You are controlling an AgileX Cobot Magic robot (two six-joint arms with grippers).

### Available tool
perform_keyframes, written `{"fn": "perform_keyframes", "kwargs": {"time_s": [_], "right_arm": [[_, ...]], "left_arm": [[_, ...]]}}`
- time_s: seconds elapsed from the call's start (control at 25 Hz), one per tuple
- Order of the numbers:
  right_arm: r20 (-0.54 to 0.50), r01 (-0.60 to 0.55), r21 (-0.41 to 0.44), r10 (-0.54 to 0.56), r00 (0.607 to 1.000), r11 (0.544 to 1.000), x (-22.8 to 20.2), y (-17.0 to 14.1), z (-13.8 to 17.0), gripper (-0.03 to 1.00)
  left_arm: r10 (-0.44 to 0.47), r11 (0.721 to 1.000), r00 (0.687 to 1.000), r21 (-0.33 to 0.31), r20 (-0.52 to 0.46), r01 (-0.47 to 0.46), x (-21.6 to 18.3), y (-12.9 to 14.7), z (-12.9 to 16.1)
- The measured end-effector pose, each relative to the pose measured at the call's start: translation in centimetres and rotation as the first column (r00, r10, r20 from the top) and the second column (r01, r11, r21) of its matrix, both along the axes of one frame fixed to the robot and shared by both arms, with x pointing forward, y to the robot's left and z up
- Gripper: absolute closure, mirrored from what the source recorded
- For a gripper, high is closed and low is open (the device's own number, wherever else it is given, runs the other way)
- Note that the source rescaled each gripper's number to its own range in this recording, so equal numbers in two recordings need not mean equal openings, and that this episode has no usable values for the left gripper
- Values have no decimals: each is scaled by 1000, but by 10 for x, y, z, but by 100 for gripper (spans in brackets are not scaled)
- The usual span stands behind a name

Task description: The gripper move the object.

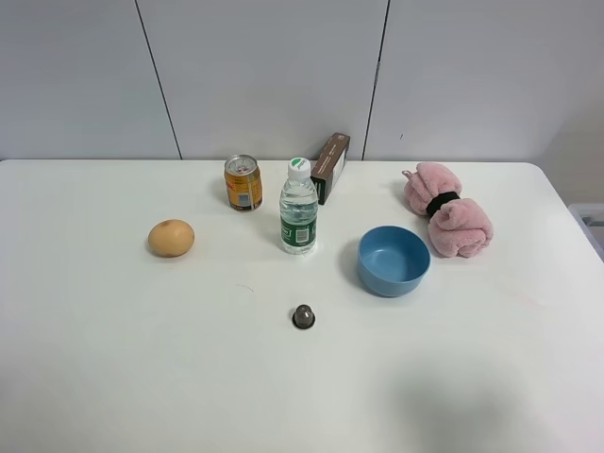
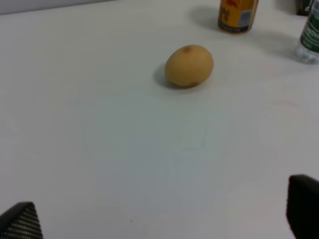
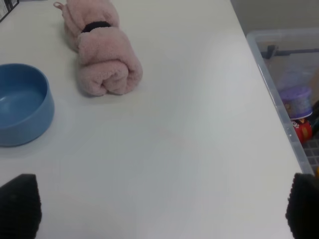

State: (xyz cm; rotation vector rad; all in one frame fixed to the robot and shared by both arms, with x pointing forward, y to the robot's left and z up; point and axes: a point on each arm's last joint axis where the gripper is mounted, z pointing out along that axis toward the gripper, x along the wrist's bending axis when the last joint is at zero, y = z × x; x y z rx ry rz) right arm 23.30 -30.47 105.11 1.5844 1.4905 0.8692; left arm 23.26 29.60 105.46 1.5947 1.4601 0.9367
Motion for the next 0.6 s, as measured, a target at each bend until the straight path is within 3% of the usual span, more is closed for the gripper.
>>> {"fn": "perform_keyframes", "kwargs": {"time_s": [0.6], "right_arm": [[0,0,0,0,1000,1000,0,0,0,-3]], "left_arm": [[0,1000,1000,0,0,0,0,0,0]]}}
